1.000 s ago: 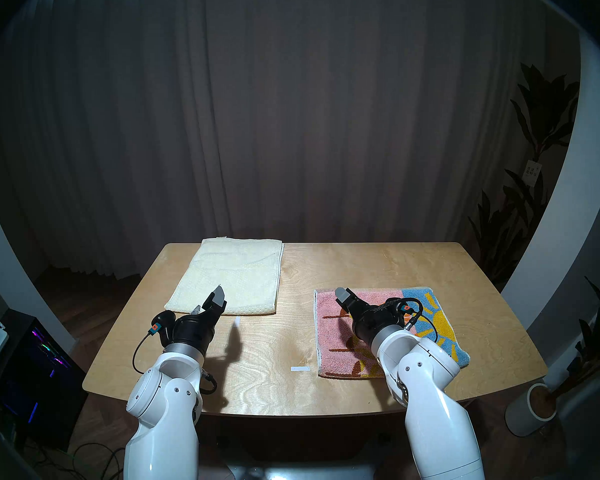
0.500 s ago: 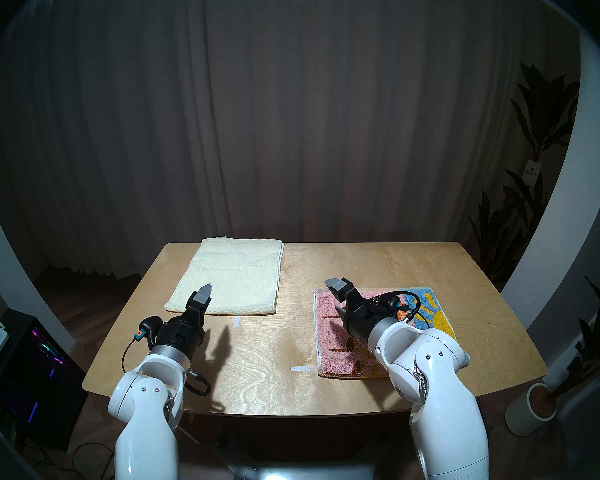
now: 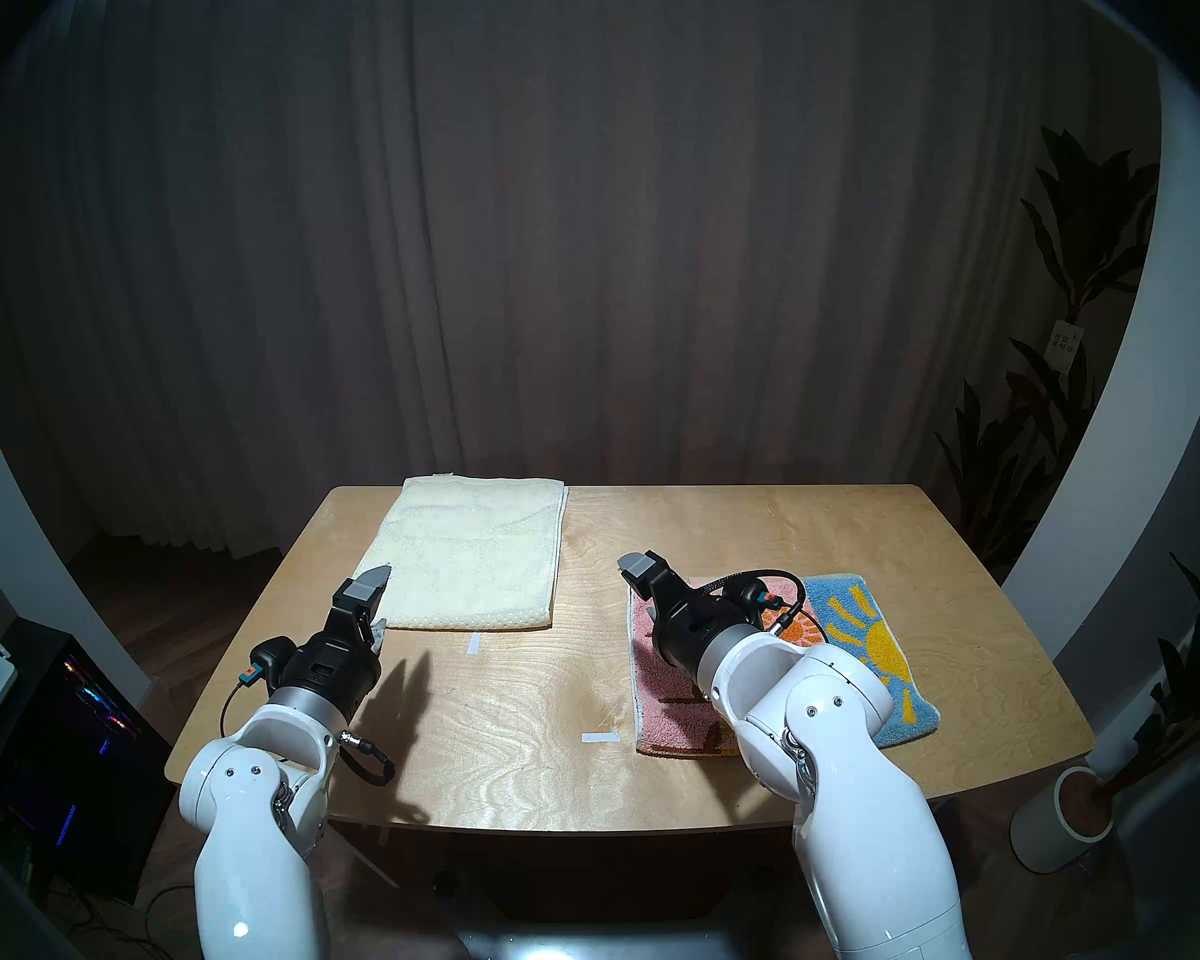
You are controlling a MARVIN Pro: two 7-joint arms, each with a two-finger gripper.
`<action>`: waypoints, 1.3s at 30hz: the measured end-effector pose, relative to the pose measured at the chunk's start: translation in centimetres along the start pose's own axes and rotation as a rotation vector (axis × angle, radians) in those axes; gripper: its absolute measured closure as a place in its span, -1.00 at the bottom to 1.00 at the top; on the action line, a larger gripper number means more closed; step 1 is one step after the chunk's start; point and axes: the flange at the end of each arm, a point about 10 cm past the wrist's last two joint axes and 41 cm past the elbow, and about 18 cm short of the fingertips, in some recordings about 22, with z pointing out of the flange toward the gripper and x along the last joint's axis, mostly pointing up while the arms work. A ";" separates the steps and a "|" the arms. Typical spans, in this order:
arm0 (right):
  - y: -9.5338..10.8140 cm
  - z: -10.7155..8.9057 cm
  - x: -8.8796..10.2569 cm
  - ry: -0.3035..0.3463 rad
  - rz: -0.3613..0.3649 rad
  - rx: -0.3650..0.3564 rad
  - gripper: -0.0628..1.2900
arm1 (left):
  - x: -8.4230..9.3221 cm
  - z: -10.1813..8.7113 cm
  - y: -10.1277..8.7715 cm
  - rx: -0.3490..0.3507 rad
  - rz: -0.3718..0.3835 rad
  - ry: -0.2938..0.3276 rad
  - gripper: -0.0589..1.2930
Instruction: Fold each towel twice and stack them on table
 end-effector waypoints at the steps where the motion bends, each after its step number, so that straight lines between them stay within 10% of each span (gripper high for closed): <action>1: 0.0 0.0 0.0 0.005 -0.007 0.000 -0.91 | 0.0 0.0 0.0 0.001 -0.003 -0.002 -0.87; 20: -1.9 0.9 -3.7 -0.100 0.345 -0.116 -0.91 | 1.5 0.4 -2.6 0.016 -0.241 -0.002 -0.87; 39: -2.8 4.2 -7.9 -0.047 0.407 -0.147 -0.91 | 4.2 0.5 -3.6 0.126 -0.351 -0.008 -0.86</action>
